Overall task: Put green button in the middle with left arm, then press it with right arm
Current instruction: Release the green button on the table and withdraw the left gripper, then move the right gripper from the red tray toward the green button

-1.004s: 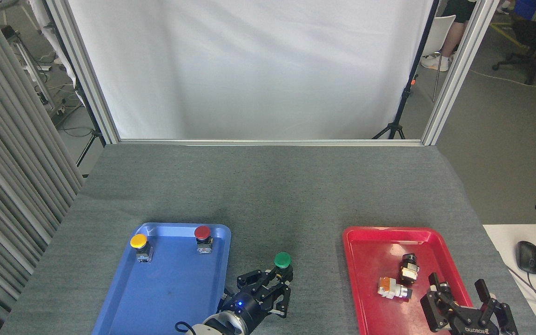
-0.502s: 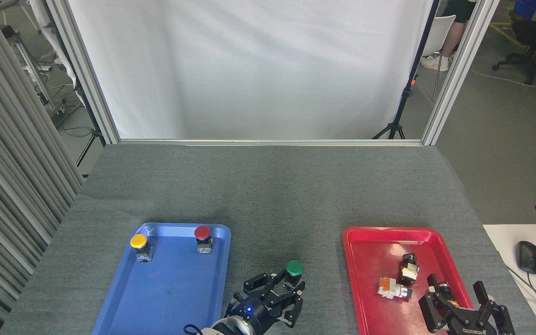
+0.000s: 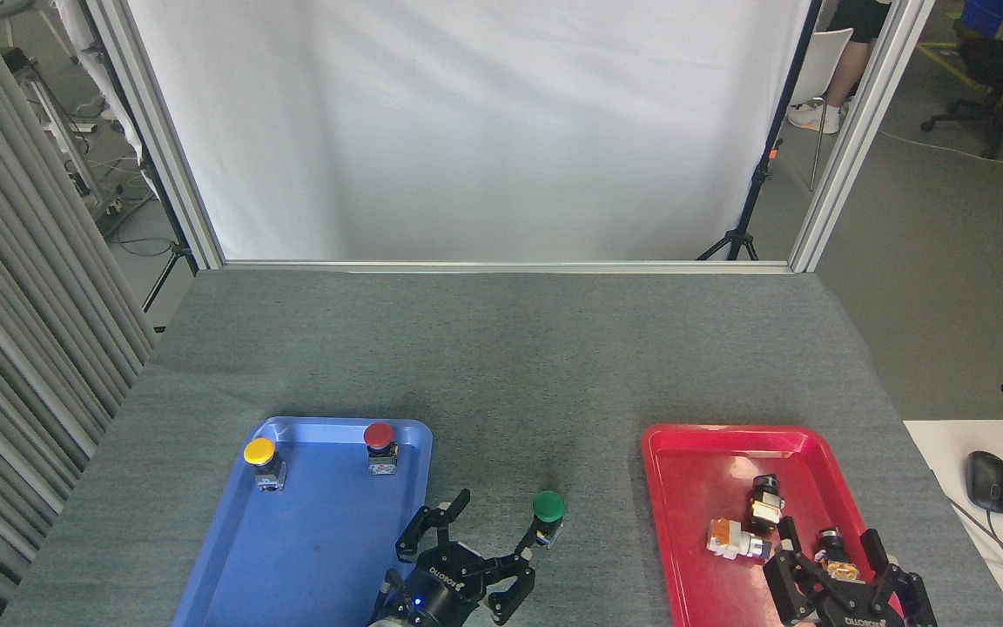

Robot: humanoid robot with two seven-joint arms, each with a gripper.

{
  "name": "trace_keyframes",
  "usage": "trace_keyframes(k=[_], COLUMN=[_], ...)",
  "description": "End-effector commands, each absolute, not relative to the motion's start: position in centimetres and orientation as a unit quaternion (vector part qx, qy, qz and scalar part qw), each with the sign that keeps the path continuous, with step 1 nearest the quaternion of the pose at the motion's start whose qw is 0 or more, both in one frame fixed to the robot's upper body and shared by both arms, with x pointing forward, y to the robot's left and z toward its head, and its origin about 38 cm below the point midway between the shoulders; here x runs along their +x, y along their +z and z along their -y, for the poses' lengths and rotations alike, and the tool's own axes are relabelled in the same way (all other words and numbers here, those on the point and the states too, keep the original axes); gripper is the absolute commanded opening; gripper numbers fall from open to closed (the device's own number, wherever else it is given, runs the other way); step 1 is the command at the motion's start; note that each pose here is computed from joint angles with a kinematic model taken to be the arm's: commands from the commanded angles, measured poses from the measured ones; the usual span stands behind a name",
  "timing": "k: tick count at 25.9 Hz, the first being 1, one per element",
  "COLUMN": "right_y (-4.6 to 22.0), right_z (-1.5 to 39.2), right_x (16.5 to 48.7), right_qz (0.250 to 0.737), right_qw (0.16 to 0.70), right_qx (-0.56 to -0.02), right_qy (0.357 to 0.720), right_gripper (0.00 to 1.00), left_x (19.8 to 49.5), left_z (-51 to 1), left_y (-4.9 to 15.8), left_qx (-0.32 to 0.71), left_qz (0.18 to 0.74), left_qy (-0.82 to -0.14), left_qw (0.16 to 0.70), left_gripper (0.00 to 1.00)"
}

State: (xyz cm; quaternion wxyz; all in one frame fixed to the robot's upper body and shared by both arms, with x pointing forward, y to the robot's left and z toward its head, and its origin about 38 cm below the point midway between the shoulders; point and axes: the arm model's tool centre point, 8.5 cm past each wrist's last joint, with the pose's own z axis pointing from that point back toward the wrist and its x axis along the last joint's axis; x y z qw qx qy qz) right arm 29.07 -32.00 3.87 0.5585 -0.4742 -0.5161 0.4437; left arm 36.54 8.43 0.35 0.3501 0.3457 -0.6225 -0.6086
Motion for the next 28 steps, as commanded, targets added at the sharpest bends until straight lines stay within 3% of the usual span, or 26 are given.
trace_keyframes(k=[1,7,12,15,19,24,28], right_y=[3.7,3.2,2.7,2.6,1.5,1.8,1.9], right_z=[31.7,29.0,26.4,24.0,20.3,16.3,13.5], right_x=[29.1,29.5,29.8,30.9,32.5,34.5,34.8], right_qz=[0.518,0.522,0.510,0.524,0.535,0.548,0.548], right_qw=[0.556,0.541,0.527,0.518,0.513,0.498,0.478], right_qx=[-0.470,-0.457,-0.462,-0.448,-0.420,-0.407,-0.406], right_qy=[0.449,0.476,0.498,0.507,0.524,0.535,0.554], right_gripper=[1.00,1.00,0.98,0.91,0.69,0.46,0.22], left_x=[33.9,33.7,33.5,33.5,33.5,33.5,33.5], left_z=[-15.0,-22.9,-23.4,-23.3,-23.3,-23.5,-23.5], left_y=[2.7,4.0,4.0,3.9,3.8,3.3,3.3], left_qx=[0.455,0.525,0.527,0.525,0.523,0.512,0.510], left_qz=[0.584,0.534,0.534,0.534,0.534,0.536,0.537], left_qy=[-0.553,-0.497,-0.492,-0.493,-0.494,-0.488,-0.485], left_qw=[0.383,0.439,0.441,0.441,0.444,0.461,0.465], left_gripper=[0.99,0.99,0.99,0.99,0.99,0.99,0.99])
